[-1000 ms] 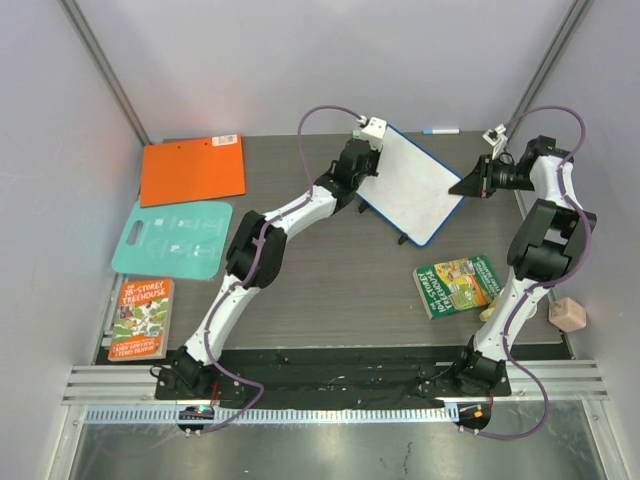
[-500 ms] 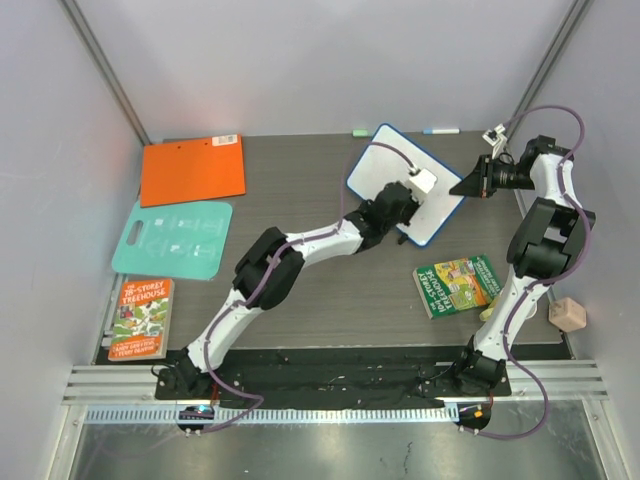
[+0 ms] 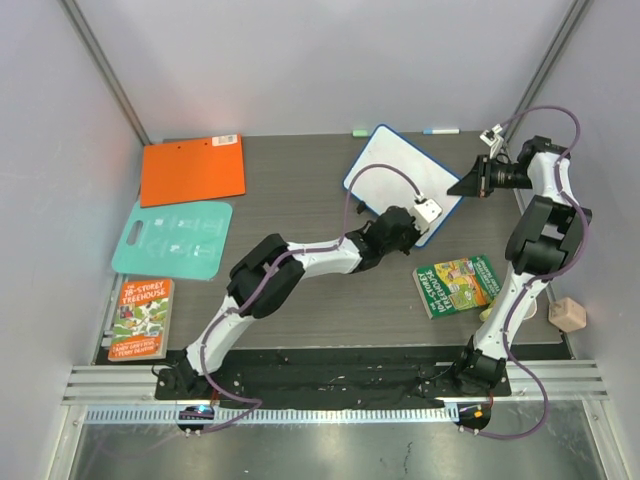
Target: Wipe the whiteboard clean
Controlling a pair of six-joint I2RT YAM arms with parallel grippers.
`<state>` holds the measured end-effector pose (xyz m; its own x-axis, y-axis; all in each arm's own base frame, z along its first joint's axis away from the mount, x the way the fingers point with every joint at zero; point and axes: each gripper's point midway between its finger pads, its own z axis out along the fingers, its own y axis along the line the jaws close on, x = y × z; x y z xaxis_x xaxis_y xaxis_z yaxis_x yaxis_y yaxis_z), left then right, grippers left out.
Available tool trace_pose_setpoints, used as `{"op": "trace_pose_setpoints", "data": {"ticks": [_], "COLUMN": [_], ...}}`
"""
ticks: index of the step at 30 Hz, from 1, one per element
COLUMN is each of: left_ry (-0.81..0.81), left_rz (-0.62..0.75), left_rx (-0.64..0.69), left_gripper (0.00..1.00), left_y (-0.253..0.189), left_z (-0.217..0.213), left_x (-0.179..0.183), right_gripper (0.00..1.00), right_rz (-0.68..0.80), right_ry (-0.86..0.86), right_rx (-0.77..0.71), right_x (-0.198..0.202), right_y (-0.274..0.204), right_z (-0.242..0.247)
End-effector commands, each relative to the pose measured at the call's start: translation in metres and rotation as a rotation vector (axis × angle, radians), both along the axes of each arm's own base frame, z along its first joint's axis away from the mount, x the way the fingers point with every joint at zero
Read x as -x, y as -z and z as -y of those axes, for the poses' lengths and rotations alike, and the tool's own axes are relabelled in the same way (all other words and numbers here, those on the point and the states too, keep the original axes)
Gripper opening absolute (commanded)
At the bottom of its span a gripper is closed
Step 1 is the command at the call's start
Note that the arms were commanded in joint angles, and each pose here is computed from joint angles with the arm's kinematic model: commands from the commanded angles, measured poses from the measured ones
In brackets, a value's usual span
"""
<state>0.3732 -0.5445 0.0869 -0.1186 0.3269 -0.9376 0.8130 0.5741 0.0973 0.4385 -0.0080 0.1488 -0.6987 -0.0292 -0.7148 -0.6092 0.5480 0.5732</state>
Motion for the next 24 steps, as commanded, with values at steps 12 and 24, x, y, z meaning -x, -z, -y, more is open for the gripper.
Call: {"op": "trace_pose_setpoints", "data": {"ticks": [12, 24], "left_ry": [-0.461, -0.622], "left_rz": [0.261, 0.100], "left_rx": [0.029, -0.125], "left_gripper": [0.00, 0.00], "left_y": [-0.152, -0.076], "left_z": [-0.176, -0.245], "left_x": [-0.054, -0.045], "right_gripper": [0.01, 0.01], "right_rz": [-0.243, -0.259], "right_ry": [-0.177, -0.223], "right_rx": [0.205, 0.259], "right_x": [0.033, 0.052], "right_y": [0.065, 0.060], "right_z": [-0.005, -0.001]}}
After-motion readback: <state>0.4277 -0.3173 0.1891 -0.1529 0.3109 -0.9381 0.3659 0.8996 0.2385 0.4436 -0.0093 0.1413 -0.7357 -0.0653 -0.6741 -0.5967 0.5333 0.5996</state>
